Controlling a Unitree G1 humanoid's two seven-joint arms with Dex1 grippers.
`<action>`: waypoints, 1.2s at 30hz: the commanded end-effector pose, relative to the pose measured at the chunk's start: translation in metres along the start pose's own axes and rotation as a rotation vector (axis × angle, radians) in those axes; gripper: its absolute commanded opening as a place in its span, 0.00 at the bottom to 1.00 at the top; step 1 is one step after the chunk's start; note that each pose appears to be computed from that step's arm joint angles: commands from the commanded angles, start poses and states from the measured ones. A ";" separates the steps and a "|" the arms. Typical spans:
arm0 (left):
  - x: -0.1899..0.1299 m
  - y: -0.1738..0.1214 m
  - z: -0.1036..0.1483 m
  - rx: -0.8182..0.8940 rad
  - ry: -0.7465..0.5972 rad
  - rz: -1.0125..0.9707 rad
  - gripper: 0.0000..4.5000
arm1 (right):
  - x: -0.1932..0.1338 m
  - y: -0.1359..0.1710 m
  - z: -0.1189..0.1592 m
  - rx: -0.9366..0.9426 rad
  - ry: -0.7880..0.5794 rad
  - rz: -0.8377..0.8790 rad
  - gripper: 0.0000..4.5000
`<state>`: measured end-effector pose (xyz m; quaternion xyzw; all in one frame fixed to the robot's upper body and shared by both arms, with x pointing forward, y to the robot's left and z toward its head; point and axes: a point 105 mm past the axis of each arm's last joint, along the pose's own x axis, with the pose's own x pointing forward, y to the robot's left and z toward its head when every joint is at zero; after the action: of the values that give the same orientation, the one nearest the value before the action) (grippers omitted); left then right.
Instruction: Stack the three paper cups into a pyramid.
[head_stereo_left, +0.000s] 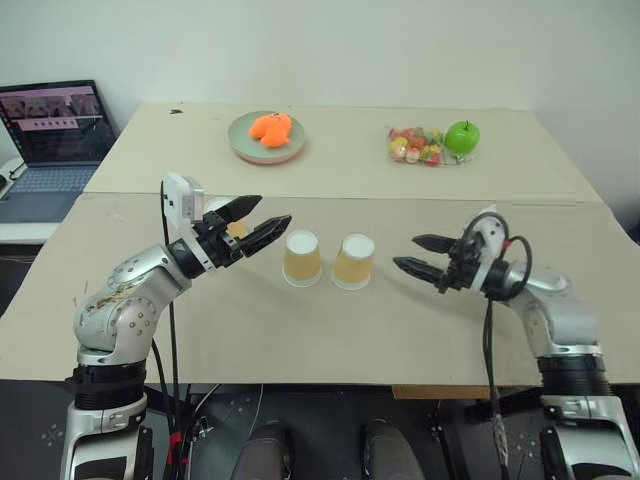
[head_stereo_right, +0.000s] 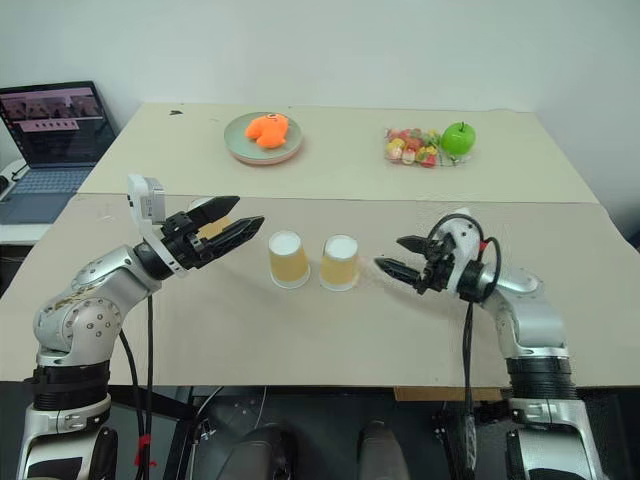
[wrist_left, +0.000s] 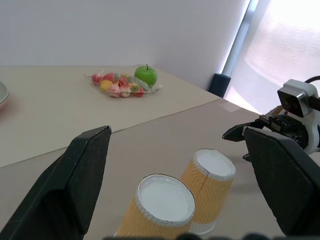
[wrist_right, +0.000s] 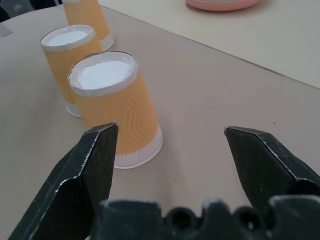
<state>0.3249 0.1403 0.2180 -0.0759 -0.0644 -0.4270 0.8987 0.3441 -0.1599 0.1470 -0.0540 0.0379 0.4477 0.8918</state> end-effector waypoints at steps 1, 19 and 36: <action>0.004 -0.011 0.011 0.033 -0.027 -0.044 1.00 | 0.006 0.006 0.008 -0.058 -0.017 0.017 0.89; -0.003 -0.015 0.017 0.044 -0.048 -0.018 1.00 | 0.014 -0.024 0.013 -0.143 0.007 -0.013 0.89; -0.018 -0.015 0.007 0.070 -0.001 0.023 1.00 | 0.038 -0.011 0.012 -0.141 -0.001 0.071 0.89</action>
<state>0.3068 0.1467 0.2129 -0.0592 -0.0563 -0.4130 0.9071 0.3737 -0.1358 0.1382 -0.1001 0.0378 0.4770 0.8724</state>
